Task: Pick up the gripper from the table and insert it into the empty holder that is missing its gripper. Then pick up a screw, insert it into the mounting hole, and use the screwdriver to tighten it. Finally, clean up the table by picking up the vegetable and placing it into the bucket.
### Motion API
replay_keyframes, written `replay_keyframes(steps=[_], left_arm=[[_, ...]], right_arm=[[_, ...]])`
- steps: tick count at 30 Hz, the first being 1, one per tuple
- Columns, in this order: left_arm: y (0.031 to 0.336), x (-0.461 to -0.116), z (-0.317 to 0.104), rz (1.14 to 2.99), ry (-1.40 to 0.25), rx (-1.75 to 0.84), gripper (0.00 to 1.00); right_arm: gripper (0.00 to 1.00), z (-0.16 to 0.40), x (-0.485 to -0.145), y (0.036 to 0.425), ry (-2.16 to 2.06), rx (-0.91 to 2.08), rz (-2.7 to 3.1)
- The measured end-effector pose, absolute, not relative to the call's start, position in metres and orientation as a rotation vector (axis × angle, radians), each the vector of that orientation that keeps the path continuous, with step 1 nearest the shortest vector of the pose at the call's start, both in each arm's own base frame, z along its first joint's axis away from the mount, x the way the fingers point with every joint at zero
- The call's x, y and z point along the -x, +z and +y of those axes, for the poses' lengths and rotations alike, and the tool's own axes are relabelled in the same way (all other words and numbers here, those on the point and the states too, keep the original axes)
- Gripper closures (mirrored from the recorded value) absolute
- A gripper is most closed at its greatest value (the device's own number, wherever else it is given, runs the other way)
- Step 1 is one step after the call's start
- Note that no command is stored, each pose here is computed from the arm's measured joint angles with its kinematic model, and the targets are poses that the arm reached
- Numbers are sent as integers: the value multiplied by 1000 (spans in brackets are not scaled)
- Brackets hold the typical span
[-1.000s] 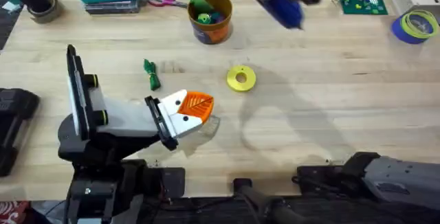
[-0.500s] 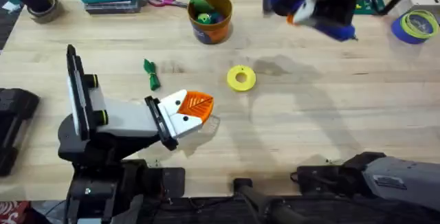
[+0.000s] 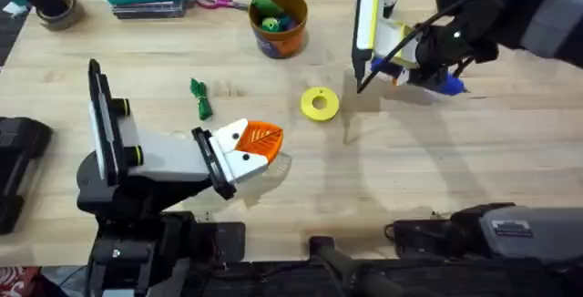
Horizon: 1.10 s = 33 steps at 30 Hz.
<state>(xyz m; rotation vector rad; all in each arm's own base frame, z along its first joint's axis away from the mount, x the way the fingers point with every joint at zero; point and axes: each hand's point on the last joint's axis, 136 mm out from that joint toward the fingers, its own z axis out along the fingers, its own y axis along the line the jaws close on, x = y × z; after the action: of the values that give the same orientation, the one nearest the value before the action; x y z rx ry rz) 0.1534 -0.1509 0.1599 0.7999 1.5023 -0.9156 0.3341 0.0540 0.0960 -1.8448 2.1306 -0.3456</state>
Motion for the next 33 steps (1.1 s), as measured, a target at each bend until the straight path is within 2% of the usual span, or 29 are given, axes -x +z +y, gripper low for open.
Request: replay_keyframes(steps=[9,10,16,17,22,23,28,29,30,33], left_arm=[[160,-153,-151,1502,-916,-800,993],[160,-153,-151,1502,-916,-800,993],[160,-153,-151,1503,-916,-800,993],[160,-153,-151,1503,-916,-800,993],[160,-153,-151,1503,-916,-800,993],[160,-153,-151,1500,-911,-803,928],[160,-153,-151,1500,-913,-802,135],[160,-153,-151,1503,-915,-800,49],[160,-153,-151,1503,-916,-800,25],[160,-153,-151,1502,-915,-800,16]], right_arm=[[980,46,-332,44,-257,1943,2230],[938,45,-331,41,-251,1950,2237],[56,45,-340,43,-286,1943,2207],[20,45,-341,44,-295,1940,2203],[5,47,-339,47,-300,1925,2218],[5,49,-339,50,-303,1912,2217],[5,62,-342,86,-343,1764,2190],[5,64,-344,96,-352,1720,2186],[5,65,-347,108,-361,1665,2182],[6,66,-354,146,-377,1472,2172]])
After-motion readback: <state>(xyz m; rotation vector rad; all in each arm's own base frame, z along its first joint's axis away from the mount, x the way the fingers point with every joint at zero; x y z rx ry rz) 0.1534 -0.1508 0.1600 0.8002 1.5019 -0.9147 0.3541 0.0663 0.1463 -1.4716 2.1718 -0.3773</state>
